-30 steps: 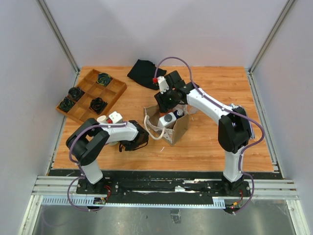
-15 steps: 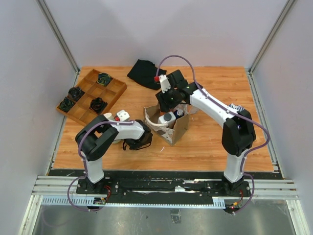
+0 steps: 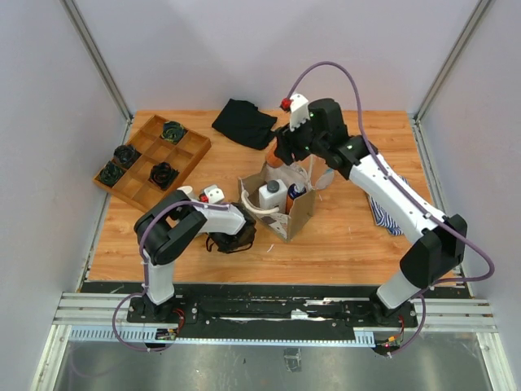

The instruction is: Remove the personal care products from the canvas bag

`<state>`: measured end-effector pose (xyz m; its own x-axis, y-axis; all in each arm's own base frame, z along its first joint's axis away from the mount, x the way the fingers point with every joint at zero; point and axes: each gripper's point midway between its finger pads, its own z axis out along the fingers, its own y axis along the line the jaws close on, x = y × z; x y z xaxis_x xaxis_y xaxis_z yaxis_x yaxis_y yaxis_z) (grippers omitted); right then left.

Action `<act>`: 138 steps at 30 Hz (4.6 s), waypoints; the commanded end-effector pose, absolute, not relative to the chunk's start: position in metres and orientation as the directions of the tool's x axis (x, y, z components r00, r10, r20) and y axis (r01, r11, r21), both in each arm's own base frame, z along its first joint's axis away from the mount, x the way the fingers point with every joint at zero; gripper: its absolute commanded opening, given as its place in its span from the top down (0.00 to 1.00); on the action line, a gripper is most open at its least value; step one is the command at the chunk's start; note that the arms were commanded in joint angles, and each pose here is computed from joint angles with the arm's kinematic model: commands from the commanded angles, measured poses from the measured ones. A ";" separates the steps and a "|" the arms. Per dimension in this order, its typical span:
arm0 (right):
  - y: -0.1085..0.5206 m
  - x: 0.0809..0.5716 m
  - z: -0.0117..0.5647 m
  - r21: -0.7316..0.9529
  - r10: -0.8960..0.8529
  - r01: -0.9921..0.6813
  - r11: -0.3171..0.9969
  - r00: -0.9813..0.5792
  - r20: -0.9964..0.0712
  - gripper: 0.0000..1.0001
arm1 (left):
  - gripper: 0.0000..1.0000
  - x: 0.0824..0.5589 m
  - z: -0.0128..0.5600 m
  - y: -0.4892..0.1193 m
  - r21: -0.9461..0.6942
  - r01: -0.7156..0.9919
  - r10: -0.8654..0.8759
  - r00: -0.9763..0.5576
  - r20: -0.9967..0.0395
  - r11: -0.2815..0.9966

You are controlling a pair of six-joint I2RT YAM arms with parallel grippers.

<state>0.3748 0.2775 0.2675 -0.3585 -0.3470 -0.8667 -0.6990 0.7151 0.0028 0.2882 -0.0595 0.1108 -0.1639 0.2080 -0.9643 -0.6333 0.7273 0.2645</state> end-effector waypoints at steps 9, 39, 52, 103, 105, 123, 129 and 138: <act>0.148 0.475 0.367 0.007 -0.104 -0.374 0.927 -0.278 -0.955 0.99 | 0.88 0.301 0.110 -0.107 -0.144 -0.510 -0.078 0.149 -0.986 0.848; 0.046 0.494 0.123 0.127 -0.032 -0.119 0.985 -0.843 -0.537 0.99 | 0.87 0.280 0.119 -0.133 -0.301 -0.402 -0.242 0.192 -0.951 0.865; 0.049 0.466 0.163 0.128 -0.027 -0.137 0.982 -0.779 -0.627 0.01 | 0.84 0.273 0.139 -0.136 -0.374 -0.350 -0.311 0.225 -0.924 0.859; 0.190 0.379 0.247 0.065 -0.336 -0.562 0.825 -0.579 -0.743 0.17 | 0.00 0.253 0.278 -0.129 -0.387 -0.320 -0.304 0.280 -0.910 0.865; 0.200 0.370 0.237 0.073 -0.372 -0.587 0.806 -0.598 -0.710 0.21 | 0.00 0.252 0.286 -0.126 -0.385 -0.332 -0.298 0.283 -0.912 0.861; 0.224 0.323 0.144 0.133 -0.505 -0.653 0.746 -0.684 -0.526 0.38 | 0.00 0.248 0.358 -0.119 -0.450 -0.429 -0.352 0.291 -0.890 0.783; 0.229 0.314 0.115 0.084 -0.582 -0.676 0.732 -0.684 -0.439 0.38 | 0.00 0.258 0.369 -0.143 -0.434 -0.399 -0.366 0.237 -0.900 0.808; 0.229 0.318 0.113 -0.003 -0.623 -0.682 0.732 -0.666 -0.410 0.80 | 0.00 0.284 0.382 -0.234 -0.354 -0.091 -0.354 0.018 -0.935 0.931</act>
<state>0.3305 0.2460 0.1368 -0.6425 -0.5541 -0.5294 -0.6816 0.7289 0.0643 0.2756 -0.2028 0.3509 0.0479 -0.3639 -0.9302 -0.2382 0.9002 -0.3644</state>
